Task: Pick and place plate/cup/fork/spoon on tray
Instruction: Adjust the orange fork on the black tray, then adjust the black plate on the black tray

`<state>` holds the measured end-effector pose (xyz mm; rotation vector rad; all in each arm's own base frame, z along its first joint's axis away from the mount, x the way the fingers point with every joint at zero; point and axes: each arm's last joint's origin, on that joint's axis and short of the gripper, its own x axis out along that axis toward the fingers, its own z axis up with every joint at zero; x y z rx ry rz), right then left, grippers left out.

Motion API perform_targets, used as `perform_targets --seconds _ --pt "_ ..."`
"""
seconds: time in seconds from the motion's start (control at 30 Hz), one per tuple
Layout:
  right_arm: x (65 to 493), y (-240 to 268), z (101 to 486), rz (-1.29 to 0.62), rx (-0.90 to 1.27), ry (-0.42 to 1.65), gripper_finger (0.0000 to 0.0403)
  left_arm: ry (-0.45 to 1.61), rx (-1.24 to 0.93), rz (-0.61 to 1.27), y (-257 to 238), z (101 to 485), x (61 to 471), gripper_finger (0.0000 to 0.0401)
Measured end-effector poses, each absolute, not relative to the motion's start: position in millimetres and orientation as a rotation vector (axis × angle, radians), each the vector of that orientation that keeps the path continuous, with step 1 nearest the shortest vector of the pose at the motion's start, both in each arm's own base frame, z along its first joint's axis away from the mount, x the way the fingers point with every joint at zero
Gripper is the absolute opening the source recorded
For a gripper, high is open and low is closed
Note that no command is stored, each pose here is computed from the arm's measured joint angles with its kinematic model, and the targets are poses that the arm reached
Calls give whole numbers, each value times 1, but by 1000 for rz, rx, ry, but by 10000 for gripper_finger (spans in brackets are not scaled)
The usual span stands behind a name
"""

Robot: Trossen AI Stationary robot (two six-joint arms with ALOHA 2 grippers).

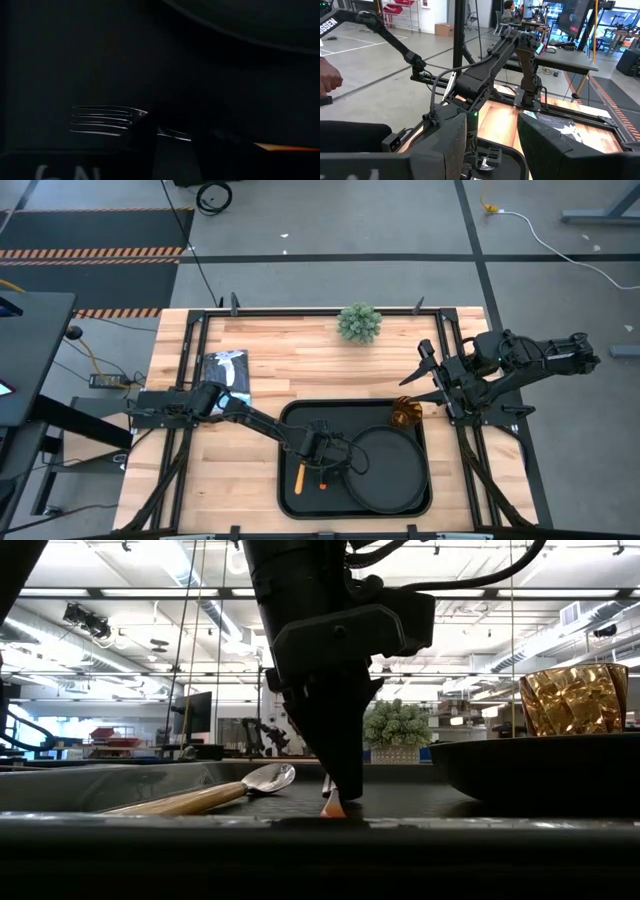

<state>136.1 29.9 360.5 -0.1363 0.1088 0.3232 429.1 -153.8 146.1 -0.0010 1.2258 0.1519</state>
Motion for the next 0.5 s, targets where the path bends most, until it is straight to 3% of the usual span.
perform_targets --seconds 0.3,0.5 --pt "136 30 360 324 -137 110 183 1169 62 188 -155 164 433 120" --pt "137 30 360 325 -167 109 183 1111 219 250 -151 171 436 120"
